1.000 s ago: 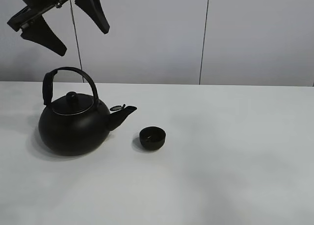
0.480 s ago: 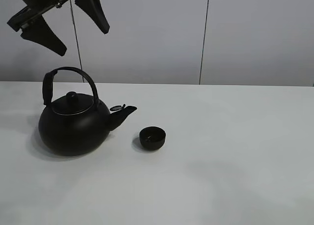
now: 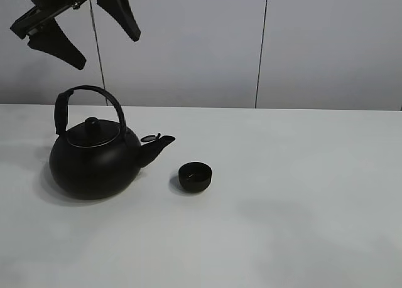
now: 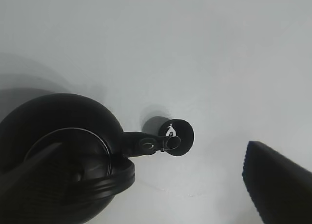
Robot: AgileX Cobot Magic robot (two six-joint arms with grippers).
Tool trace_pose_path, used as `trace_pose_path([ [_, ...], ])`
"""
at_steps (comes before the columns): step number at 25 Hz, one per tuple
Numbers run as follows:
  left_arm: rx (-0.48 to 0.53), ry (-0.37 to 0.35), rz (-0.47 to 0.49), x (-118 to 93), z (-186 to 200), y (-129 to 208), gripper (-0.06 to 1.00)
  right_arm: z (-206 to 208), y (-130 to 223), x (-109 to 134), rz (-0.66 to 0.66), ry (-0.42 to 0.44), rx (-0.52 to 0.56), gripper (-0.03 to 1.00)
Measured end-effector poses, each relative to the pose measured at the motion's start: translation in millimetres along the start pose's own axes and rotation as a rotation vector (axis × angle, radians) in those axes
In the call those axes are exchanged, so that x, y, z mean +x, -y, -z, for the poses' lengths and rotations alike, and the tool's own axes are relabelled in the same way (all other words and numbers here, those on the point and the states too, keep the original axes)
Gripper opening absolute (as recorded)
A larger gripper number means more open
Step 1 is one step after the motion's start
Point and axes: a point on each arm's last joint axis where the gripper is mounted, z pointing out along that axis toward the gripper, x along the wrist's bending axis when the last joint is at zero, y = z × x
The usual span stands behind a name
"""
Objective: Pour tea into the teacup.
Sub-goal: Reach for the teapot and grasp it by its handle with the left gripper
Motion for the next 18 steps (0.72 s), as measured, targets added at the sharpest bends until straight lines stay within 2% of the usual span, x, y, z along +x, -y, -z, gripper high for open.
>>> trace_pose_path([
  [12,0.000,0.000,0.000,0.0,0.0,0.0,0.70,-0.6,-0.9,-0.2,0.000,0.002,-0.010,0.58],
  [18,-0.056,-0.002,-0.029,-1.0,3.5,-4.5,0.70,-0.6,-1.2,-0.2,0.000,0.002,-0.013,0.58],
])
